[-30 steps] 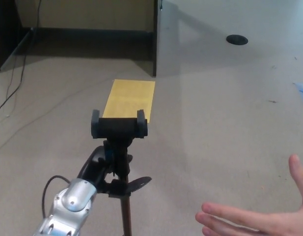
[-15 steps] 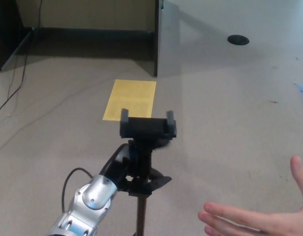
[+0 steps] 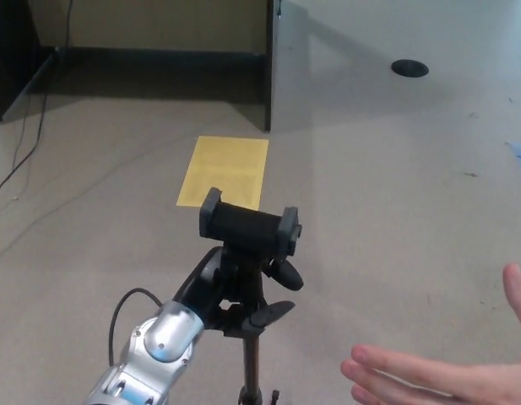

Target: There is a tripod standing in front of the robot and the robot extends its left arm to grab it. It lifts the tripod and passes it to a person.

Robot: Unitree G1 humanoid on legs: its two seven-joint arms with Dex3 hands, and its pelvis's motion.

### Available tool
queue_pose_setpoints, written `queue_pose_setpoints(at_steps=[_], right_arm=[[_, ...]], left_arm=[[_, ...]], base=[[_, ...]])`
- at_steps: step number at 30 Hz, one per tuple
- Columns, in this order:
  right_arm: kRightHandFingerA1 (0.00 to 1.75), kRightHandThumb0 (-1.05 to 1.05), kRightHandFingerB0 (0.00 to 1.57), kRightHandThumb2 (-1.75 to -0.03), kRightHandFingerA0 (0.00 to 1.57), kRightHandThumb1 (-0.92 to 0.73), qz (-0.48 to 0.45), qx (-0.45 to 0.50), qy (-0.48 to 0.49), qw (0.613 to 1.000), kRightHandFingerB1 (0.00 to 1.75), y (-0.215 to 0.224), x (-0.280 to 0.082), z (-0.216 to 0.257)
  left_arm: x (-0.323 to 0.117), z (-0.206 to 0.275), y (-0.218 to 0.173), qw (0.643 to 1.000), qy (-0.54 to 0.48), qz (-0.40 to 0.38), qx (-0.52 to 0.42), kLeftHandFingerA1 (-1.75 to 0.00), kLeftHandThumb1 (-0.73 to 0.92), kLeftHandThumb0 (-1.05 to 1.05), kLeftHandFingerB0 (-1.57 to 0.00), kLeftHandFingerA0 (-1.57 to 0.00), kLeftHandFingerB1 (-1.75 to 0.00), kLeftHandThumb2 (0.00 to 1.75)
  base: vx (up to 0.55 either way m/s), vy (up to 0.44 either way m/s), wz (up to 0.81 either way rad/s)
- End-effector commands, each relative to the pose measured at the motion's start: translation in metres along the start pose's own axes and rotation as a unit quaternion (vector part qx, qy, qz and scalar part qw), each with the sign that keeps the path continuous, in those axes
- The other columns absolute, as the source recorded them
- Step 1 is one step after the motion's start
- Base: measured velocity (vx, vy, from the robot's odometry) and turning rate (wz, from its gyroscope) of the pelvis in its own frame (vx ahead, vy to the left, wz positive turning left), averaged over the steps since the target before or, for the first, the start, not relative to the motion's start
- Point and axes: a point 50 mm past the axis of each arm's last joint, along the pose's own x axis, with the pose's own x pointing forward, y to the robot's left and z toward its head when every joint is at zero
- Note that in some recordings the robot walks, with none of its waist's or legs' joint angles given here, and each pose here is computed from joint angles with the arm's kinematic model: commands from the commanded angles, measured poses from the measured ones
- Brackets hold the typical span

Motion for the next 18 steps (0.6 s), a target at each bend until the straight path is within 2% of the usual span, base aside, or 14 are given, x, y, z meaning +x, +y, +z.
queue_pose_setpoints(at_steps=[1, 6, 7, 12, 17, 18], right_arm=[[0.43, -0.44, 0.53, -0.61, 0.71, -0.69, -0.006, -0.01, 0.008, 1.0, 0.38, -0.008, -0.004, -0.007], [0.43, -0.42, 0.53, -0.61, 0.68, -0.7, 0.002, -0.009, 0.017, 1.0, 0.38, -0.005, -0.01, -0.015], [0.44, -0.42, 0.53, -0.61, 0.69, -0.69, 0.002, -0.009, 0.017, 1.0, 0.38, -0.006, -0.009, -0.014], [0.45, -0.43, 0.53, -0.62, 0.73, -0.69, 0.004, -0.009, 0.023, 1.0, 0.38, -0.004, -0.01, -0.017], [0.43, -0.42, 0.53, -0.61, 0.68, -0.7, 0.012, -0.006, 0.027, 1.0, 0.39, 0.002, -0.015, -0.022], [0.43, -0.43, 0.54, -0.61, 0.68, -0.7, 0.013, -0.015, 0.028, 0.999, 0.38, 0.002, -0.015, -0.022]], left_arm=[[0.0, 0.009, -0.001, 0.999, -0.042, -0.001, 0.006, -1.45, 0.83, -0.05, -0.7, -0.76, -1.18, 0.76], [0.002, 0.037, -0.008, 0.995, -0.096, -0.019, -0.03, -1.43, 0.84, -0.11, -0.78, -0.84, -1.1, 0.73], [0.004, 0.048, -0.006, 0.992, -0.122, -0.022, -0.022, -1.42, 0.84, -0.09, -0.76, -0.87, -1.09, 0.67], [0.007, 0.09, -0.012, 0.983, -0.178, -0.037, -0.017, -1.45, 0.8, -0.14, -0.76, -0.88, -1.15, 0.73], [0.005, 0.125, -0.025, 0.974, -0.217, -0.066, -0.021, -1.51, 0.78, -0.15, -0.74, -0.87, -1.18, 0.75], [0.006, 0.144, -0.029, 0.969, -0.236, -0.071, -0.015, -1.4, 0.76, -0.16, -0.81, -0.88, -1.09, 0.74]], base=[[0.0, 0.0, 0.0], [0.0, 0.0, 0.0], [0.0, 0.0, 0.0], [0.0, 0.0, 0.0], [0.0, 0.0, 0.0], [0.0, 0.0, 0.0]])
